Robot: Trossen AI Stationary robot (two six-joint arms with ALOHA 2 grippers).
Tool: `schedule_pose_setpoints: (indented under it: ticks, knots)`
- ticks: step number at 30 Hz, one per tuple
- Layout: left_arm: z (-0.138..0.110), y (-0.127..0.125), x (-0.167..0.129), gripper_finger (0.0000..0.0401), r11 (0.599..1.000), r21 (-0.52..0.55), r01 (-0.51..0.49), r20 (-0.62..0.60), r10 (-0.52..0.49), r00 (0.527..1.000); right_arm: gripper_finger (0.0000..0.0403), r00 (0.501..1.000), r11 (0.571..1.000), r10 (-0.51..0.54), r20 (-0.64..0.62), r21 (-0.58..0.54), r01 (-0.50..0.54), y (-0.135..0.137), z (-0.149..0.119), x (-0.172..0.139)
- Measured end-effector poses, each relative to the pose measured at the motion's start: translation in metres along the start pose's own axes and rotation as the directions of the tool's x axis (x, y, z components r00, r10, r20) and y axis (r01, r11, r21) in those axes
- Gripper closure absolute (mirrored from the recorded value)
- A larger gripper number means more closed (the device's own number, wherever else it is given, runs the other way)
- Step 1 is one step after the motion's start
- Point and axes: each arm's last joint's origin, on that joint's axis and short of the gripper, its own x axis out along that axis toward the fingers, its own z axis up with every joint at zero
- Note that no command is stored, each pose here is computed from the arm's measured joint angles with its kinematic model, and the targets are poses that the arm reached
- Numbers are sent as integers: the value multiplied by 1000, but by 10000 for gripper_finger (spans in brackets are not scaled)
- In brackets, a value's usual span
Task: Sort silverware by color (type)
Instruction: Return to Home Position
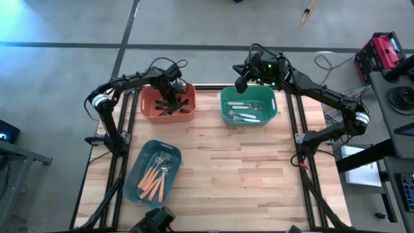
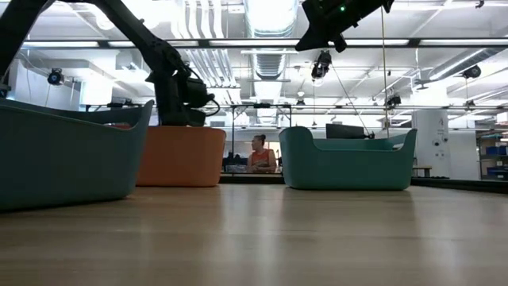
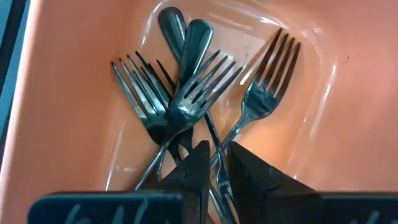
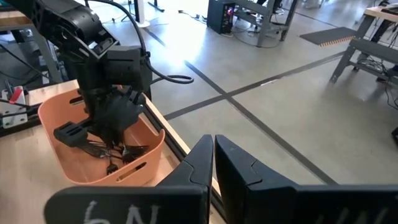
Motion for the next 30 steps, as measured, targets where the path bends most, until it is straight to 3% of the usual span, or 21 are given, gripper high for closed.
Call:
schedule_pose_setpoints:
  ticks: [12,21,26,30]
  knots:
    - [1,3,16,364,1000,-21,15,-43,-16,999,394,1000,1000,-1,-1,0,1,0,0,0]
    - [1,7,23,363,998,-44,-52,-75,48,996,394,1000,1000,-1,-1,10,1,0,0,0]
    - [1,4,10,364,995,-80,-53,-71,47,996,394,1000,999,-1,0,48,1,0,0,0]
    - [4,0,-20,363,996,-81,-33,34,36,999,394,998,999,25,52,19,-26,7,8,-4]
